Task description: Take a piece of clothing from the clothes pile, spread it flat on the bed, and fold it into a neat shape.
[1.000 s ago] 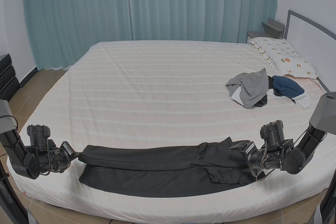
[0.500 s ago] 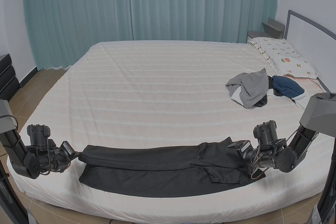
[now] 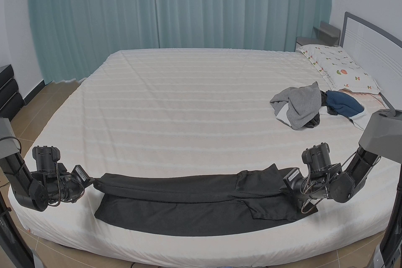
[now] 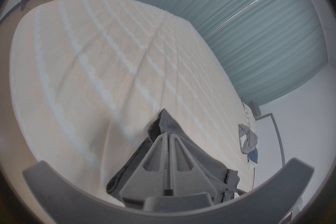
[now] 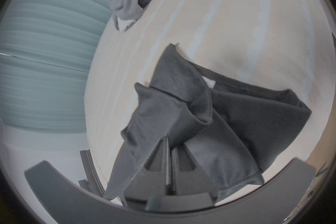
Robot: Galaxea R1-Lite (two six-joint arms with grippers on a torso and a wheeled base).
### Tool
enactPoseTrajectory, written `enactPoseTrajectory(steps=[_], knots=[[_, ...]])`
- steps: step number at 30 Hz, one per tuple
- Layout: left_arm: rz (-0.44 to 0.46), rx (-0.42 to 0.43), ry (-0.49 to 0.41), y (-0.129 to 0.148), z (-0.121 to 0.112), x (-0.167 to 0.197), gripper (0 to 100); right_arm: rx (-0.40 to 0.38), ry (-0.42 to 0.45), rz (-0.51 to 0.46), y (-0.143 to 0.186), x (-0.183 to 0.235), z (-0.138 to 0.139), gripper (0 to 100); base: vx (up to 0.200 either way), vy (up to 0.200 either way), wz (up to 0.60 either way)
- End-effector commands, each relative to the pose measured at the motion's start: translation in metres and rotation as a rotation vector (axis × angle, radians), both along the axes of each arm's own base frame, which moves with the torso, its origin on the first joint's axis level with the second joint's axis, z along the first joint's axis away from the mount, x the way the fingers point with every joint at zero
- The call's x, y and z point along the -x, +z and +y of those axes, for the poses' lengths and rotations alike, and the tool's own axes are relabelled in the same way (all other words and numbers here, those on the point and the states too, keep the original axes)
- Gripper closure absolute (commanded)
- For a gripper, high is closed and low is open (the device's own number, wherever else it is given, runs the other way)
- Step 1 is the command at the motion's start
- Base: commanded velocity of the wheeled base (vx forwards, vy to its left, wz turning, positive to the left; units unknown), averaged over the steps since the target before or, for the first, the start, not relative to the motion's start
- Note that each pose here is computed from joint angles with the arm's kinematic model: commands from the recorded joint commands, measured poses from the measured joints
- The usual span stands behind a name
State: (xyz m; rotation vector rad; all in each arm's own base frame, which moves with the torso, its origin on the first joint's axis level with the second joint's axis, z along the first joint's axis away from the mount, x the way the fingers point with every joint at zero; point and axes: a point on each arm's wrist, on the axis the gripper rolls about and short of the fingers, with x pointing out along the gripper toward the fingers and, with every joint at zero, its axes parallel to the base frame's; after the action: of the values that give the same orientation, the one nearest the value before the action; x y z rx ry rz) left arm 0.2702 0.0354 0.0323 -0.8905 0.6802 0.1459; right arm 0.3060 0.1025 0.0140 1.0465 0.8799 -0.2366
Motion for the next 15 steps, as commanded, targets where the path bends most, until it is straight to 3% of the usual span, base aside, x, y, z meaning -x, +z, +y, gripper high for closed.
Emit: enactPoseTrajectory(steps=[1,10,15], knots=[[-0.066,0.005,0.016,0.011,0.002,-0.020,100,-0.011,-0.017,-0.089,0.023,-0.023,-0.005,100,0.000,0.000,0.00],[-0.169,-0.036,0.066,0.014,0.008,-0.076,100,0.018,-0.006,-0.257,0.053,-0.090,-0.004,100,0.000,0.000,0.00],[-0.196,-0.038,0.068,0.013,0.008,-0.090,100,0.027,0.006,-0.291,0.053,-0.105,-0.001,100,0.000,0.000,0.00]])
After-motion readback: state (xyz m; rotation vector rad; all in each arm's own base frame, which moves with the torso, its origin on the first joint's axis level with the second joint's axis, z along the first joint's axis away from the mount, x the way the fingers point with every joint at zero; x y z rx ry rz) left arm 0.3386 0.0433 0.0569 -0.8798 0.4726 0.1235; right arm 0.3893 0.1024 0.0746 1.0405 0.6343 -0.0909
